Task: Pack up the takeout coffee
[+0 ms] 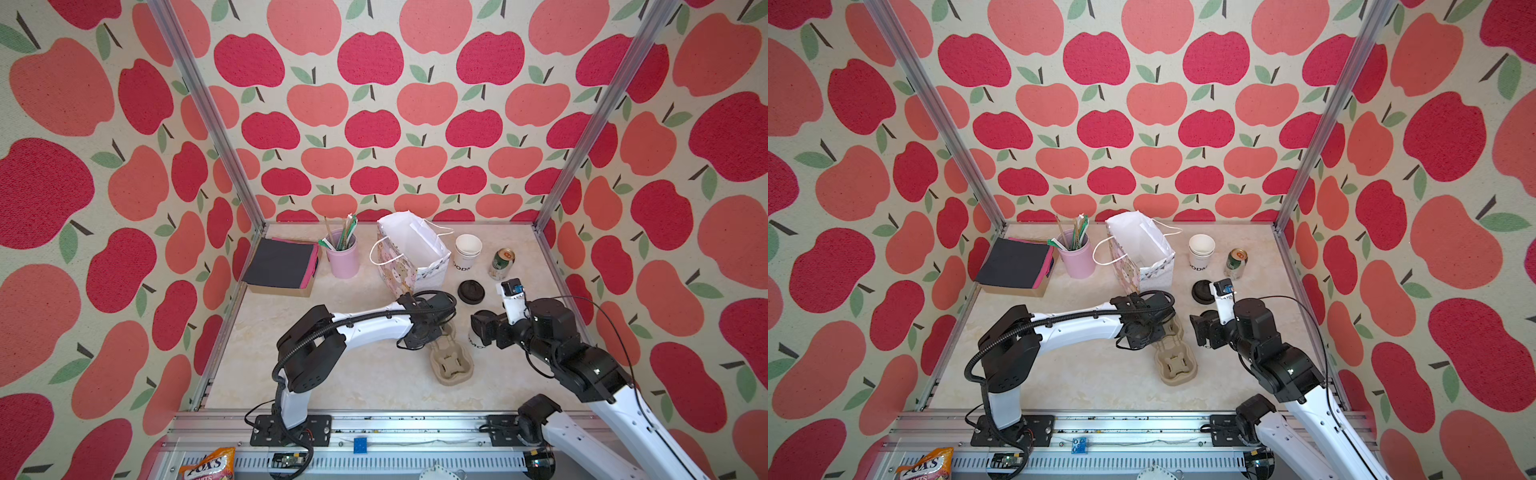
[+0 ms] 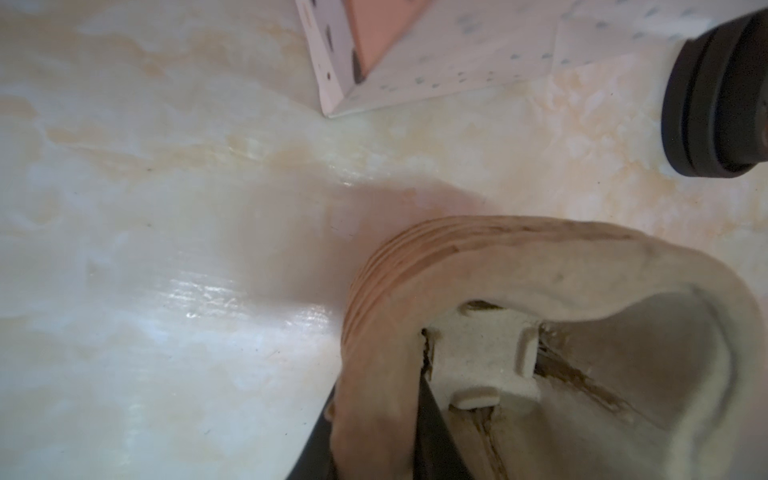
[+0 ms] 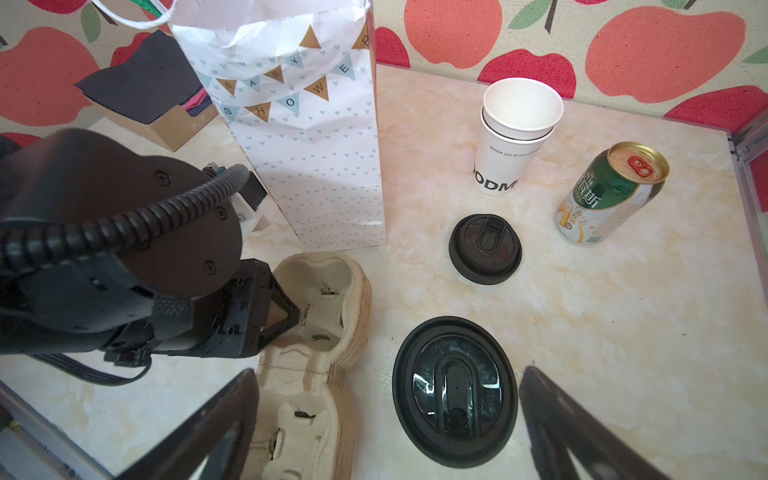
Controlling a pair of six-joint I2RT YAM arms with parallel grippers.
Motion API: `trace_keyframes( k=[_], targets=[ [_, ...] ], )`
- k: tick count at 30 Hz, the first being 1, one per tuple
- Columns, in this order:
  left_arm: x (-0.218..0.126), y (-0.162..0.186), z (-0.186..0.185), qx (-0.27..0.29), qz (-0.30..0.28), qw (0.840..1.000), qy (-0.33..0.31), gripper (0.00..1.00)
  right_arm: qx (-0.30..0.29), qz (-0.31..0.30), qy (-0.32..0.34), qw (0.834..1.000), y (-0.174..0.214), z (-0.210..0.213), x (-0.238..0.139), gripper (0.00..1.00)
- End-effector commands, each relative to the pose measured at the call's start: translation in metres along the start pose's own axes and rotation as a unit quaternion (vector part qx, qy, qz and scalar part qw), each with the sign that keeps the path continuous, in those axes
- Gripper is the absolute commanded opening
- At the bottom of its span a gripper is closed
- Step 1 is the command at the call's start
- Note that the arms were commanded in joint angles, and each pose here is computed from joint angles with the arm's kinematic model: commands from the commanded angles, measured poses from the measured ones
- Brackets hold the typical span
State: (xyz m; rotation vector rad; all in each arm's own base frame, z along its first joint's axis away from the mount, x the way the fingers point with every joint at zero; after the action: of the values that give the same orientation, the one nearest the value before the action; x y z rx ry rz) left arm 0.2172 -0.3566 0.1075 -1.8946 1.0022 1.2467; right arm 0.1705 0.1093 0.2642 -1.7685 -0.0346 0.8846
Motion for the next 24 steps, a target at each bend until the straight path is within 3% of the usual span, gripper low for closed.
trace_keyframes(
  k=[1, 13, 24],
  targets=[
    [0.007, 0.009, 0.000, 0.011, 0.014, 1.000, -0.013, 0.21, -0.006, 0.007, 0.013, 1.000, 0.004, -0.004, -0.001, 0.99],
    [0.014, 0.020, -0.018, 0.029, 0.033, 0.999, 0.000, 0.27, -0.004, 0.014, 0.026, 1.000, 0.006, -0.007, -0.001, 0.99],
    [-0.013, 0.013, -0.024, 0.045, 0.018, 0.998, 0.028, 0.57, 0.001, 0.016, 0.027, 1.000, 0.006, -0.008, -0.001, 0.99]
  ],
)
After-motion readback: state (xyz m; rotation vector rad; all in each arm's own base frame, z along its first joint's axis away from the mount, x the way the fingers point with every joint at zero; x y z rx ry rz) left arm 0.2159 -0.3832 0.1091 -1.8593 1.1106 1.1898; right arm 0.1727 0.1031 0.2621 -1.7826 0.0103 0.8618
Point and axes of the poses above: each gripper's point midway between its finger pads, its own x axis out along the fingers, its own z axis along the line the jaws close on, y = z × x, the point moved 5 cm from there along -x, back along the fingers, and after that the axes turned 12 degrees about -x, right-handed, at the moved point
